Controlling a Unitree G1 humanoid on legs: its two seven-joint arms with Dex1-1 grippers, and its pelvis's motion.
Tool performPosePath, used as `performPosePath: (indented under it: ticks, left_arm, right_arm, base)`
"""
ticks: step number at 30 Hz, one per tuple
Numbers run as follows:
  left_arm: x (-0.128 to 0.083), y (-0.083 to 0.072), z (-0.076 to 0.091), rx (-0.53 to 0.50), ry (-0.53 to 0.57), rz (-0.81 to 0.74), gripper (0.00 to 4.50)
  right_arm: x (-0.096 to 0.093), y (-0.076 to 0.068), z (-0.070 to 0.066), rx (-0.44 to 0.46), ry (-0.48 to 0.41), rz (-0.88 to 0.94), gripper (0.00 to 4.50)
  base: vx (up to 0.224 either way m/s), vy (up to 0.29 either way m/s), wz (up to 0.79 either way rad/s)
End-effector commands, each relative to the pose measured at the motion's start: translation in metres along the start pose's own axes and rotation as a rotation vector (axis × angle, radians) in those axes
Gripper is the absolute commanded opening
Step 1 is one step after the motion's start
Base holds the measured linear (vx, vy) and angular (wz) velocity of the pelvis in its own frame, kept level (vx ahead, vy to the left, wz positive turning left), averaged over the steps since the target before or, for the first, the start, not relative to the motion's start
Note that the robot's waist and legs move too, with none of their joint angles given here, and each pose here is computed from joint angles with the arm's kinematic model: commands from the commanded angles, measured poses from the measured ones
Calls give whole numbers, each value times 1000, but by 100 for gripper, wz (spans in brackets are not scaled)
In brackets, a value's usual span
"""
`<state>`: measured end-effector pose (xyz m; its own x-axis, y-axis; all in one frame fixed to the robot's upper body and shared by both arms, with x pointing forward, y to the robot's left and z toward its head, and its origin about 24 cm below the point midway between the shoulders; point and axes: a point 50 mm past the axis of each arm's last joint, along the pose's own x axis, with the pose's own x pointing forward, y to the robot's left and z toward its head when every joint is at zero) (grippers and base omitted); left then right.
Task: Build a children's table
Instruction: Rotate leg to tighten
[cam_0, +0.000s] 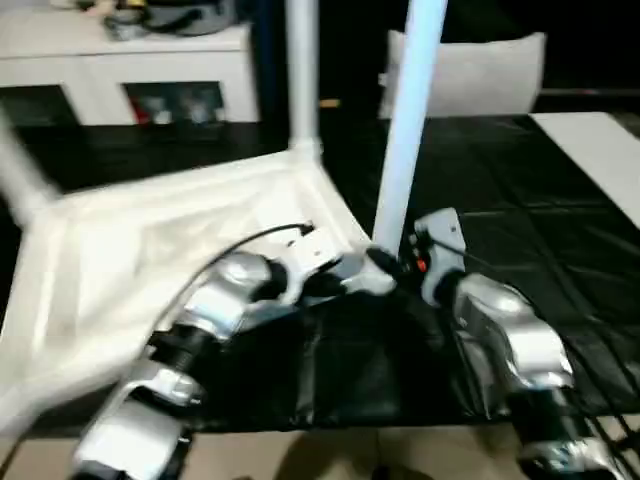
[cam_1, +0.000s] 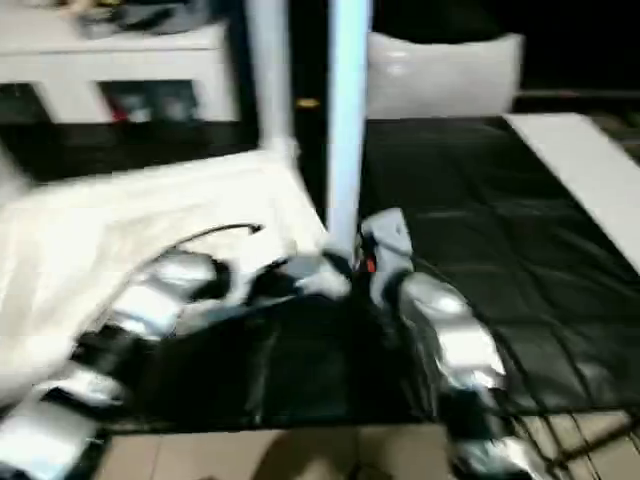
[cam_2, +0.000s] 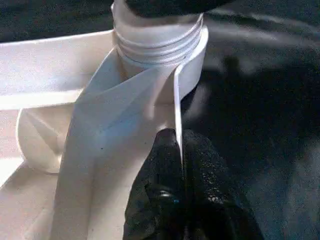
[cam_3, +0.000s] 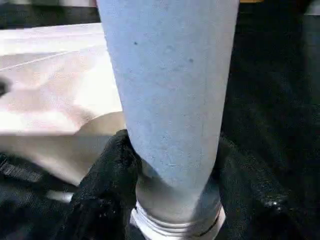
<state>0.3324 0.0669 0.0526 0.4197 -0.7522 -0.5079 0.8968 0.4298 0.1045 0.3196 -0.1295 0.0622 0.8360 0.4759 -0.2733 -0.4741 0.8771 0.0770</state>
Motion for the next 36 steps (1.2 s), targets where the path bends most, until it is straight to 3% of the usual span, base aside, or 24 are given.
performPosePath:
  ticks: [1, 2, 4, 9, 16, 19, 22, 30, 36]
  left_arm:
    - [4, 4, 34, 44, -97, 104, 0]
    - [5, 3, 36, 49, -104, 103, 0]
    - [5, 2, 38, 62, -107, 97, 0]
    - [-2, 2, 35, 115, -107, 62, 0]
    - [-16, 7, 20, 172, -82, -30, 0]
    - [-24, 7, 13, 213, -83, -131, 0]
    - [-32, 3, 4, 272, -63, -279, 0]
    - [-43, 2, -5, 353, -10, -439, 0]
    - [-53, 3, -9, 423, 53, -561, 0]
  right_arm:
    - [13, 18, 1, 31, -5, 25, 196]
    - [13, 18, 3, 23, -24, 23, 196]
    - [13, 19, 6, 23, -52, 25, 251]
    - [8, 18, 6, 16, -81, 58, 279]
    - [-11, -5, 5, -51, -91, 152, 346]
    - [-25, -14, 6, -137, -68, 282, 362]
    - [-43, -18, 6, -197, -19, 497, 365]
    - [-54, -20, 3, -223, 30, 668, 365]
    - [-58, -14, 1, -227, 52, 811, 318]
  base:
    - [0, 0, 0]
    - [0, 0, 0]
    - [0, 0, 0]
    - [0, 0, 0]
    - [0, 0, 0]
    - [0, 0, 0]
    - [0, 0, 0]
    - [0, 0, 0]
    - [0, 0, 0]
